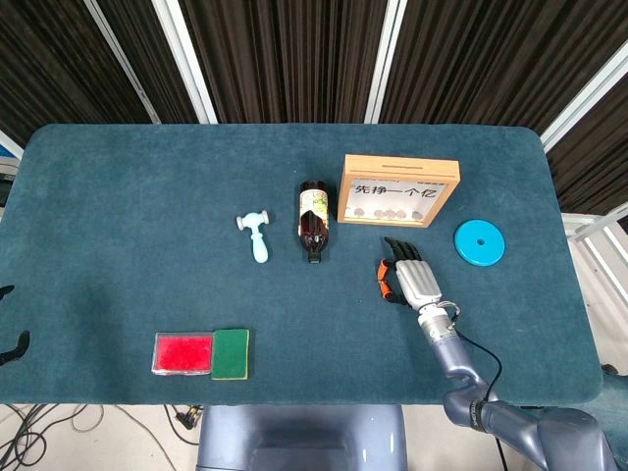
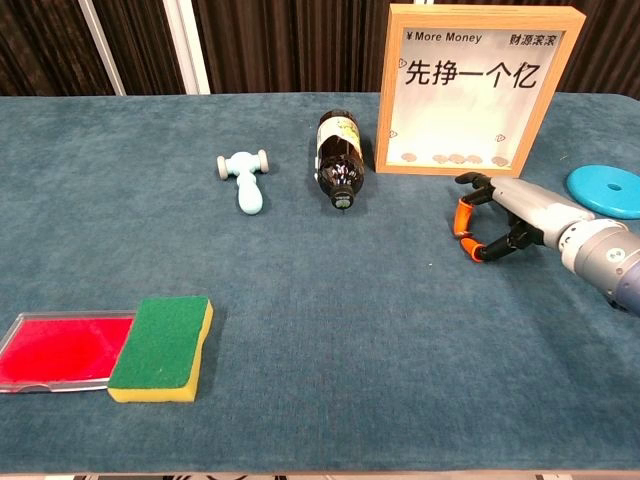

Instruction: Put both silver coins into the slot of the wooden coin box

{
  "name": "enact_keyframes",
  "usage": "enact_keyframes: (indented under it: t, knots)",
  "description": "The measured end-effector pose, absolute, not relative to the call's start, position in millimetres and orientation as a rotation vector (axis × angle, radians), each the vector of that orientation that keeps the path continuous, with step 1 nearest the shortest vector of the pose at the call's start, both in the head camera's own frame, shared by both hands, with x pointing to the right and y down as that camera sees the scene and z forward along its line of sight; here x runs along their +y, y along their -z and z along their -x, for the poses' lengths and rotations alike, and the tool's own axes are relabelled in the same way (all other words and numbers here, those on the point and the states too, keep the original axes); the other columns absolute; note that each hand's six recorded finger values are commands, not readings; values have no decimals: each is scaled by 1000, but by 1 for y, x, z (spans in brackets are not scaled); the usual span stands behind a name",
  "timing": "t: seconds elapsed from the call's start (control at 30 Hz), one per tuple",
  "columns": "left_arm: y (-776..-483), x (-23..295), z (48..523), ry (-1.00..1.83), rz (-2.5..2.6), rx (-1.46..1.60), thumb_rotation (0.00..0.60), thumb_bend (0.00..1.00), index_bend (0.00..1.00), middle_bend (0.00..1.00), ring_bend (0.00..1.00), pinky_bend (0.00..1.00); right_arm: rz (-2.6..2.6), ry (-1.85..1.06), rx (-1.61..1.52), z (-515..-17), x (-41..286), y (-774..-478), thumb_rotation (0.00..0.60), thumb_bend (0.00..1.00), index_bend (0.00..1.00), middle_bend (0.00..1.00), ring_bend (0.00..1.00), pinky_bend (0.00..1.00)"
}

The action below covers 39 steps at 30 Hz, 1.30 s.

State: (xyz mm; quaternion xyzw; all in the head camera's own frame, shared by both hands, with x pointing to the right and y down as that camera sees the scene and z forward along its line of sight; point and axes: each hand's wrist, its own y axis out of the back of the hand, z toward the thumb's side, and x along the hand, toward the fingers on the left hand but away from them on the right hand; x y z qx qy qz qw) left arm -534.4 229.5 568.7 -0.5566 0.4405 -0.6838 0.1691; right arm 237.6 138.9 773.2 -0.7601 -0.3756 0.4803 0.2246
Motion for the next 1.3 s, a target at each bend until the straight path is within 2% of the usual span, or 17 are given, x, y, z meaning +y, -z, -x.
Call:
enact_keyframes:
  t: [0.47, 0.83, 1.07, 1.3]
  knots:
    - [-569, 230, 534, 1950, 1588, 1257, 600, 397, 138, 0, 0, 2, 2114, -1306, -1086, -242, 137, -769, 600, 487, 718, 75, 0, 0]
    - [-569, 231, 534, 1952, 1588, 1259, 600, 397, 139, 0, 0, 2, 2115, -1253, -1157, -249, 127, -751, 600, 536, 783, 83, 10, 0]
    - [-570, 231, 534, 1955, 1591, 1258, 600, 397, 139, 0, 0, 2, 2111, -1180, -1204, -256, 111, -717, 600, 536, 783, 83, 10, 0]
    - [-570, 231, 533, 1956, 1596, 1254, 600, 397, 139, 0, 0, 2, 2040, -1096, -1238, -263, 87, -664, 600, 536, 783, 83, 10, 0]
